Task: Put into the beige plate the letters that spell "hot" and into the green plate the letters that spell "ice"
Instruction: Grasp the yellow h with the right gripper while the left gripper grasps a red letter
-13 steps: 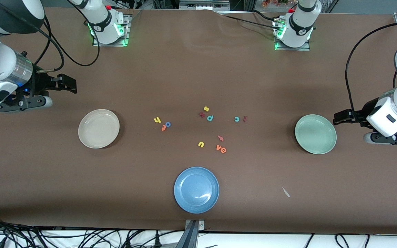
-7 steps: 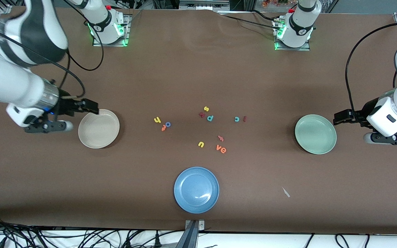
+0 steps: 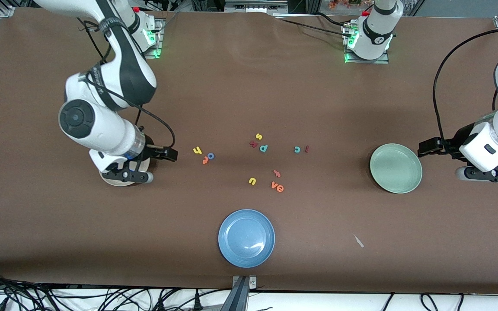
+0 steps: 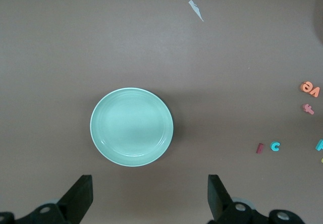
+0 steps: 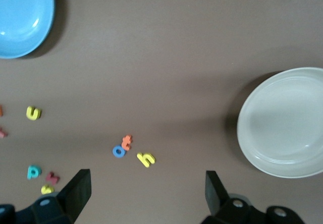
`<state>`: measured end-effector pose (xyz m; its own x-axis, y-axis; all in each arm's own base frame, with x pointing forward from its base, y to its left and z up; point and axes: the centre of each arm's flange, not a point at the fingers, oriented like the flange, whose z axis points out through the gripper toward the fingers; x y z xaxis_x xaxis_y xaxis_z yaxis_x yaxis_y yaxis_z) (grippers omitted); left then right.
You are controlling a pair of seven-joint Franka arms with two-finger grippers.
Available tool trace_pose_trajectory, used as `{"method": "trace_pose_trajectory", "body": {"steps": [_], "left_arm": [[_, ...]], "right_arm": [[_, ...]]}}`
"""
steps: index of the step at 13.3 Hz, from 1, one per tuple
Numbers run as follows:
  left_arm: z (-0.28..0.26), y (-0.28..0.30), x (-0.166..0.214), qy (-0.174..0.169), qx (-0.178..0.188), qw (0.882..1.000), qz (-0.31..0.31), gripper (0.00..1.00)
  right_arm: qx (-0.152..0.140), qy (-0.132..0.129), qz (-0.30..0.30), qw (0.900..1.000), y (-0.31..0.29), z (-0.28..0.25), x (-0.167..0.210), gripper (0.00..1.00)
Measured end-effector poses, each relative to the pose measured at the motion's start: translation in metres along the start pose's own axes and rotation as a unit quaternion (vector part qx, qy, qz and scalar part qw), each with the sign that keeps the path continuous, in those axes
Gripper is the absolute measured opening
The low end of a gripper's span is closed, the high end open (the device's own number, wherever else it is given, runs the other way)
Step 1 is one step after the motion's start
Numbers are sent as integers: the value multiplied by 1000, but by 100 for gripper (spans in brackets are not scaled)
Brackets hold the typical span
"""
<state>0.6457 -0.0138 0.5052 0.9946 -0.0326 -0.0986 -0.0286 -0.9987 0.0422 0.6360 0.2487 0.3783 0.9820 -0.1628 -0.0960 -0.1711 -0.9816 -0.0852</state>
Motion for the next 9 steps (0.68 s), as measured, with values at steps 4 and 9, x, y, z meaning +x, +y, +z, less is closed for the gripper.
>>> {"method": "trace_pose_trajectory", "body": {"steps": [4, 9], "left_arm": [[21, 33, 5, -18, -2, 999, 27, 100], [76, 120, 1, -68, -17, 997, 36, 100]], "right_arm": [[7, 18, 23, 1000, -15, 77, -17, 100], [-28, 44, -72, 996, -38, 162, -65, 100]]}}
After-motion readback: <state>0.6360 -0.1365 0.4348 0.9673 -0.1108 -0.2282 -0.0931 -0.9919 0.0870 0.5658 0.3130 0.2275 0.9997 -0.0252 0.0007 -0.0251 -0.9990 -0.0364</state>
